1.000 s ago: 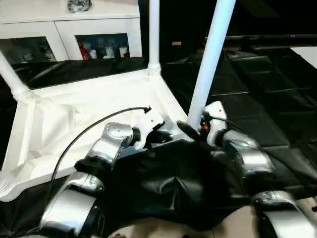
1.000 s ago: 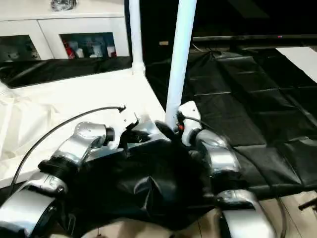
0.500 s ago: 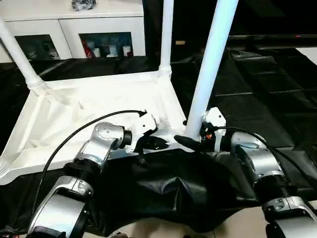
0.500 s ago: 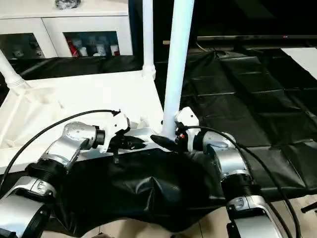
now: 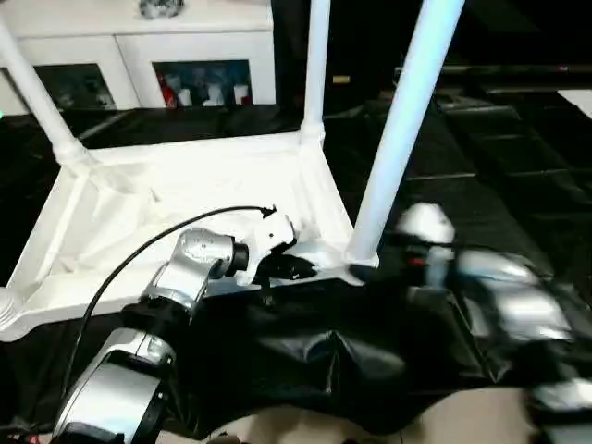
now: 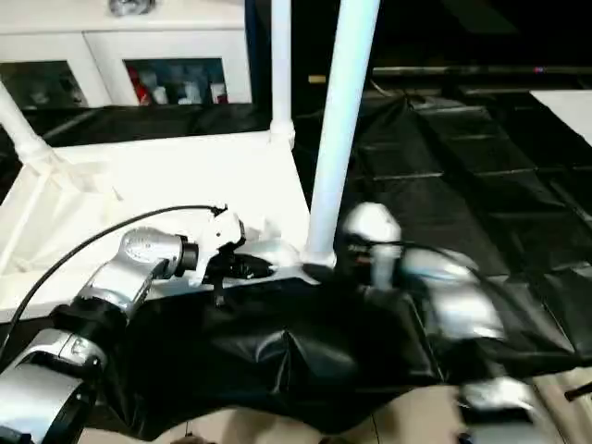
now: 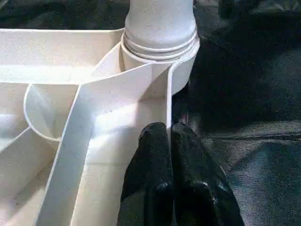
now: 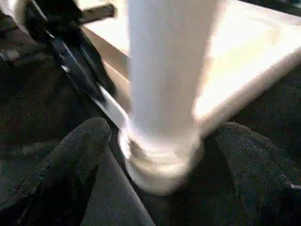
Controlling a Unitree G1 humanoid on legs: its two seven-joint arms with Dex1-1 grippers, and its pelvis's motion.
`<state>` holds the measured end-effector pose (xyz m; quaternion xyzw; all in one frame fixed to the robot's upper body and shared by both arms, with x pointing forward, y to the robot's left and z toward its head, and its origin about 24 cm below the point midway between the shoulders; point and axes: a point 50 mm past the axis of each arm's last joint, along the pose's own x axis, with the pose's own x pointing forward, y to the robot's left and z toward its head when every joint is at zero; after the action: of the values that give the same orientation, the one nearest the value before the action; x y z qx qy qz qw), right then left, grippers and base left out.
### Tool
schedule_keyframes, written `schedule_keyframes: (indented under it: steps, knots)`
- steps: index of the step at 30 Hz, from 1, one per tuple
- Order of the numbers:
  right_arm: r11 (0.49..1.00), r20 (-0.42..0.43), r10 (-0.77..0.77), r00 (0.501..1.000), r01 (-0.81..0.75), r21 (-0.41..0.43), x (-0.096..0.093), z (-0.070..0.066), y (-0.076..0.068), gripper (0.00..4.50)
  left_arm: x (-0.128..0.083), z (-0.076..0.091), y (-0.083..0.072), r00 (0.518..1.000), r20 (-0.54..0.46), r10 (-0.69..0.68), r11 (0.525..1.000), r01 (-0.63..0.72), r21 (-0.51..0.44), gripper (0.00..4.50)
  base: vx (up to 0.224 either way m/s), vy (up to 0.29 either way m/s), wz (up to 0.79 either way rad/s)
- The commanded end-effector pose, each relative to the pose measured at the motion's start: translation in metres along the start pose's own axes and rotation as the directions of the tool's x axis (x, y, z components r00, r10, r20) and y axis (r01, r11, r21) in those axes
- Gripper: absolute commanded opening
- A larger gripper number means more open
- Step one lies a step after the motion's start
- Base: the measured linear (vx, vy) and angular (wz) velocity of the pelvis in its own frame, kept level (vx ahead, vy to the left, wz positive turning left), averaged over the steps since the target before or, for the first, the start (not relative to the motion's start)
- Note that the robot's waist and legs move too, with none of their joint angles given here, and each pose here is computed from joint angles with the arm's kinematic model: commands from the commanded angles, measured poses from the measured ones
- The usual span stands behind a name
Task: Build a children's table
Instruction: Rotate leg to tighten
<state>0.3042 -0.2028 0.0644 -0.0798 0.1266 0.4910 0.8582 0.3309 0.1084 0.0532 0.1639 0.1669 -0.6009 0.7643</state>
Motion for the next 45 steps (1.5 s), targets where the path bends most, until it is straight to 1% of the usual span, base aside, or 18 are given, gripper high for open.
schedule_keyframes:
  steps: [1, 3, 6, 10, 14, 16, 17, 19, 22, 28, 30, 33, 37, 40, 42, 43, 44, 45]
  knots:
    - [0.999, 0.027, -0.043, 0.999, 0.043, -0.021, -0.008, 0.005, -0.005, 4.12, -0.002, 0.014, 0.004, 0.994, 0.096, 0.045, 0.999, -0.048, 0.022, 0.0, 0.0, 0.0, 0.0]
    - [0.996, 0.039, -0.092, 0.995, 0.092, 0.01, -0.021, 0.005, -0.011, 4.12, 0.0, 0.015, 0.006, 0.992, 0.101, 0.071, 0.997, -0.073, 0.022, 0.0, 0.0, 0.0, 0.0]
    - [0.996, 0.042, -0.082, 0.996, 0.081, 0.026, -0.024, 0.005, -0.008, 4.12, 0.001, 0.016, 0.006, 0.992, 0.105, 0.076, 0.997, -0.078, 0.02, 0.0, 0.0, 0.0, 0.0]
    - [0.999, 0.022, -0.048, 0.999, 0.048, 0.007, -0.016, 0.0, 0.002, 4.12, 0.004, 0.015, 0.003, 0.992, 0.11, 0.067, 0.997, -0.069, 0.018, 0.0, 0.0, 0.0, 0.0]
    - [0.999, 0.048, -0.017, 0.999, 0.016, 0.038, -0.001, 0.002, 0.009, 4.12, 0.004, 0.013, 0.0, 0.992, 0.106, 0.066, 0.997, -0.069, 0.026, 0.0, 0.0, 0.0, 0.0]
    - [0.998, 0.051, -0.012, 0.999, 0.009, 0.057, 0.002, 0.002, 0.01, 4.43, 0.005, 0.012, 0.0, 0.992, 0.104, 0.064, 0.998, -0.066, 0.021, 0.0, 0.0, 0.0, 0.0]
    - [0.994, 0.067, -0.059, 0.996, 0.052, 0.099, 0.008, 0.002, 0.007, 4.49, 0.005, 0.011, -0.002, 0.993, 0.104, 0.055, 0.998, -0.057, 0.016, 0.0, 0.0, 0.0, 0.0]
    - [0.994, 0.076, -0.072, 0.995, 0.066, 0.084, 0.011, 0.004, 0.007, 4.49, 0.005, 0.011, -0.003, 0.993, 0.105, 0.052, 0.998, -0.054, 0.018, 0.0, 0.0, 0.0, 0.0]
    - [0.996, 0.051, -0.083, 0.995, 0.081, 0.037, 0.017, 0.004, 0.008, 4.49, 0.005, 0.01, -0.004, 0.993, 0.103, 0.059, 0.998, -0.061, 0.019, 0.0, 0.0, 0.0, 0.0]
    - [0.998, 0.042, -0.041, 0.998, 0.039, 0.045, 0.017, 0.002, 0.015, 4.49, 0.002, 0.015, 0.004, 0.978, 0.132, 0.16, 0.987, -0.161, -0.003, 0.0, 0.0, 0.0, 0.0]
    - [0.998, 0.043, -0.047, 0.998, 0.045, 0.044, 0.015, 0.001, 0.018, 4.5, -0.003, 0.02, 0.003, 0.969, 0.18, 0.17, 0.985, -0.167, -0.03, 0.44, 0.0, 0.0, 0.0]
    - [0.995, 0.056, -0.084, 0.995, 0.081, 0.052, 0.01, -0.001, 0.019, 4.5, -0.01, 0.021, -0.001, 0.96, 0.221, 0.17, 0.985, -0.161, -0.056, 0.66, 0.0, 0.0, 0.0]
    - [0.978, 0.113, -0.191, 0.975, 0.18, 0.103, 0.006, -0.001, 0.026, 4.5, -0.029, 0.017, -0.008, 0.914, 0.293, 0.28, 0.96, -0.261, -0.102, 0.96, 0.0, 0.0, 0.0]
    - [0.967, 0.145, -0.233, 0.961, 0.215, 0.134, 0.007, 0.0, 0.033, 4.5, -0.037, 0.013, -0.012, 0.89, 0.305, 0.34, 0.94, -0.311, -0.143, 1.31, 0.0, 0.0, 0.0]
    - [0.933, 0.15, -0.336, 0.93, 0.307, 0.188, 0.008, -0.003, 0.038, 4.5, -0.051, 0.012, -0.012, 0.795, 0.318, 0.517, 0.856, -0.469, -0.22, 1.41, 0.0, 0.0, 0.0]
    - [0.933, 0.15, -0.336, 0.93, 0.307, 0.188, 0.008, -0.003, 0.038, 4.5, -0.051, 0.012, -0.012, 0.795, 0.318, 0.517, 0.856, -0.469, -0.22, 1.54, 0.0, 0.0, 0.0]
    - [0.892, 0.154, -0.419, 0.895, 0.375, 0.251, 0.008, -0.007, 0.046, 4.5, -0.061, 0.005, -0.019, 0.71, 0.284, 0.645, 0.763, -0.577, -0.291, 1.65, 0.0, 0.0, 0.0]
    - [0.88, 0.156, -0.44, 0.884, 0.39, 0.273, 0.008, -0.008, 0.05, 4.5, -0.064, 0.002, -0.024, 0.674, 0.276, 0.685, 0.728, -0.614, -0.305, 1.7, 0.0, 0.0, 0.0]
